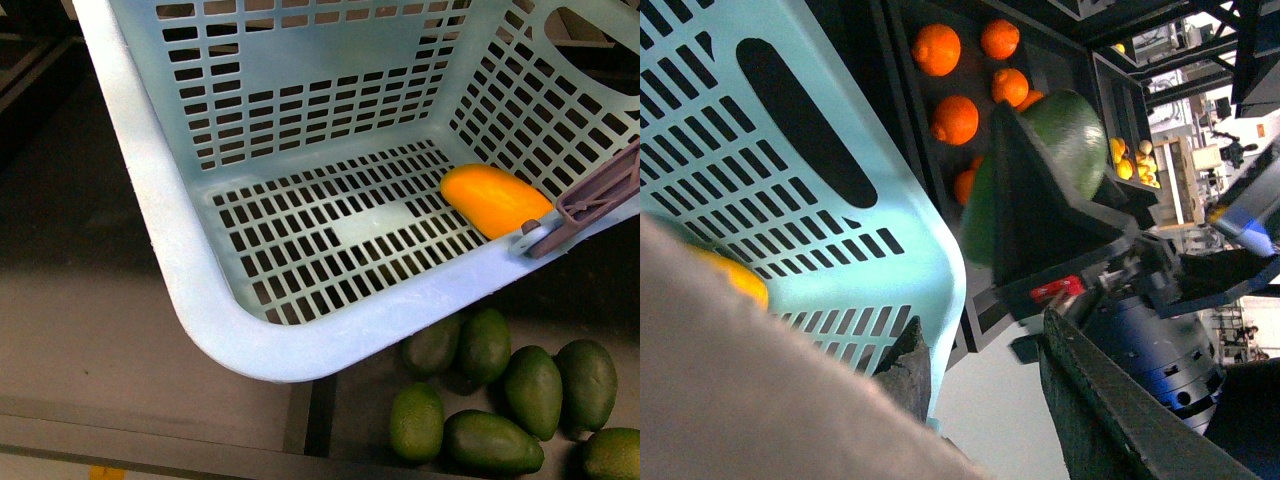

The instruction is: Pick mango and avocado into basket

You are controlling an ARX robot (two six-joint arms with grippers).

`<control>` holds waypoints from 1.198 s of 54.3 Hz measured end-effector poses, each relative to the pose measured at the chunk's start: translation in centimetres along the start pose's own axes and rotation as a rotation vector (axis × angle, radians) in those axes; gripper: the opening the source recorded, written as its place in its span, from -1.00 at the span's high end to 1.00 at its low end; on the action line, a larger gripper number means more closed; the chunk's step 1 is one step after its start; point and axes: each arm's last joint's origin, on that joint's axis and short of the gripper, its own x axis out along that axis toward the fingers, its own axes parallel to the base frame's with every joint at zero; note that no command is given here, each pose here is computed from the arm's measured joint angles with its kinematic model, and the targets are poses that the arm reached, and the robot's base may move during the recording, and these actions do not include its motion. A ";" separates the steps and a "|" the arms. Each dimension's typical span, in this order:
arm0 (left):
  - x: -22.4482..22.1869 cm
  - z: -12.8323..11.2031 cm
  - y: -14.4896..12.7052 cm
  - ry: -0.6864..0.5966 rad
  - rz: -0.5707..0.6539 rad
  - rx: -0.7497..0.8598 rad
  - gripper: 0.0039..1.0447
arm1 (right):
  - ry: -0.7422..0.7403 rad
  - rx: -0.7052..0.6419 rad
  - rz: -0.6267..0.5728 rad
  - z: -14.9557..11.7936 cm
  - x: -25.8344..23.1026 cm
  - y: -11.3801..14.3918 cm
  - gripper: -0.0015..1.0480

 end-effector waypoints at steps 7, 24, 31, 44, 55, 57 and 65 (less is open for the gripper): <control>0.0 0.0 0.0 -0.004 0.004 0.001 0.42 | 0.019 0.031 0.016 -0.7 1.3 1.9 -0.01; 0.0 0.0 0.0 -0.002 0.002 0.001 0.42 | 0.046 0.068 0.022 -1.2 2.1 3.3 -0.44; 0.0 0.0 0.0 -0.004 0.004 0.001 0.42 | 0.050 0.097 0.019 -1.0 1.8 3.2 -0.86; 0.0 0.0 0.0 -0.001 0.002 0.000 0.42 | 0.042 0.108 -0.096 0.8 -1.4 1.2 -0.83; 0.0 0.0 0.0 -0.001 0.002 -0.001 0.42 | -0.115 0.032 0.069 0.3 -4.4 0.0 -0.30; 0.0 0.0 0.0 -0.001 0.003 0.000 0.42 | -0.110 0.021 0.073 -0.2 -5.0 -0.1 -0.20; 0.0 0.0 0.0 -0.001 0.002 0.001 0.42 | -0.096 0.004 0.070 -1.9 -7.6 -0.8 0.26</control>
